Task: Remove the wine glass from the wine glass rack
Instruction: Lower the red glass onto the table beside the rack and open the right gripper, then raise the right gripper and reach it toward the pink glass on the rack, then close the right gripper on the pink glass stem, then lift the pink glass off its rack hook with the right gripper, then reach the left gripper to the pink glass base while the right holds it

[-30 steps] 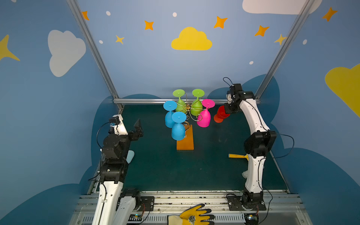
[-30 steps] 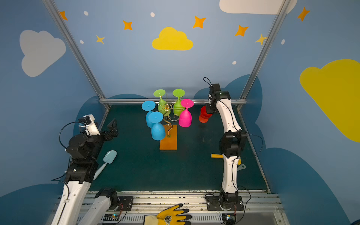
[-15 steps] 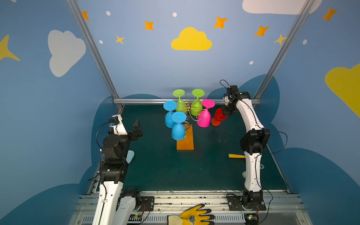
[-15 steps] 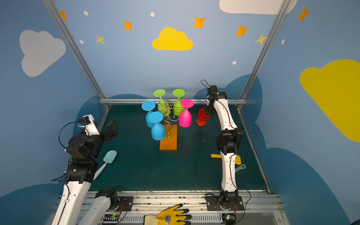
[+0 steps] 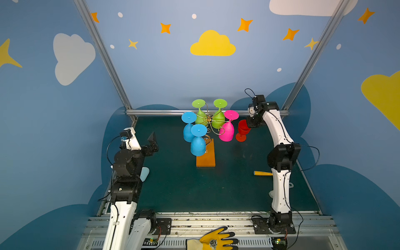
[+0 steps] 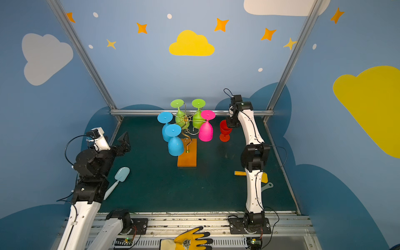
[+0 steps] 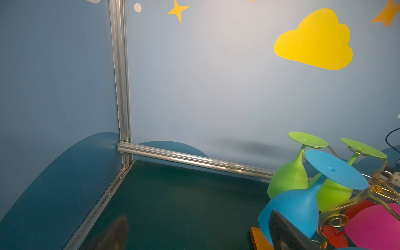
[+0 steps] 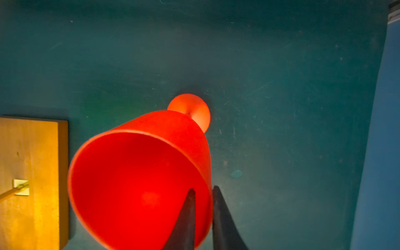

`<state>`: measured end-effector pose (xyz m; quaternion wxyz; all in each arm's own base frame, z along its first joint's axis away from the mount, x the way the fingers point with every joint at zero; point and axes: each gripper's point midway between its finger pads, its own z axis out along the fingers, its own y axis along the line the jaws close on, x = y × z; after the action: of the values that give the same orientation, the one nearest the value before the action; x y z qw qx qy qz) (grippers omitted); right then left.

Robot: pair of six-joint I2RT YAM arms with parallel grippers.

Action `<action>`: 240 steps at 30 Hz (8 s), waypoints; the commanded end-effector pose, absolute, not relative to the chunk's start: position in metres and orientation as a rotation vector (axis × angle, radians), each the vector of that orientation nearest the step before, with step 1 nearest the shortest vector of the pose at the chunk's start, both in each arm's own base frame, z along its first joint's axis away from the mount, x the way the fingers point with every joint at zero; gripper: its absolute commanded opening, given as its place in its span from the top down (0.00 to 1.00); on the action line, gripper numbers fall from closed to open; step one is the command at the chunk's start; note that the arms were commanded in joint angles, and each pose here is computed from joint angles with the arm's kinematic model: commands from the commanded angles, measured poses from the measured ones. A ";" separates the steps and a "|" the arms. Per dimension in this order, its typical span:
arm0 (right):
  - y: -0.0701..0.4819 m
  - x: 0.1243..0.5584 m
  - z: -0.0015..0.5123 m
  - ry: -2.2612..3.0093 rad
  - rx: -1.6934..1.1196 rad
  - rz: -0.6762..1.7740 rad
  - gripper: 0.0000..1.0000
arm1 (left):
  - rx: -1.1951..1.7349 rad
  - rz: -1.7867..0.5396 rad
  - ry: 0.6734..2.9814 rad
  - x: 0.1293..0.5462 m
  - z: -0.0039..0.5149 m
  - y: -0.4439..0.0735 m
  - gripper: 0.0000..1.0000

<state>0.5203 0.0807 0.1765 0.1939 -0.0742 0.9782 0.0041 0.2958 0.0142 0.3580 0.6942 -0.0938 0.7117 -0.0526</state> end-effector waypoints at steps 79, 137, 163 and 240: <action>0.221 0.441 0.374 2.044 -0.054 1.394 0.83 | -0.248 -0.112 1.550 0.292 0.361 0.022 0.00; 0.242 0.394 0.402 1.955 -0.081 1.536 1.00 | -0.256 -0.111 1.540 0.290 0.363 0.024 0.00; 0.261 0.440 0.414 1.919 -0.085 1.509 1.00 | -0.262 -0.097 1.528 0.287 0.365 0.026 0.00; 0.205 0.276 0.524 1.626 -0.466 1.104 1.00 | 0.684 -1.543 1.559 0.280 0.488 -0.274 0.26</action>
<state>0.2919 0.2035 0.5074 0.5142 -0.1680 0.7008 0.4651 0.2897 -0.2669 0.4715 0.4045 0.2483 0.6415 -0.6027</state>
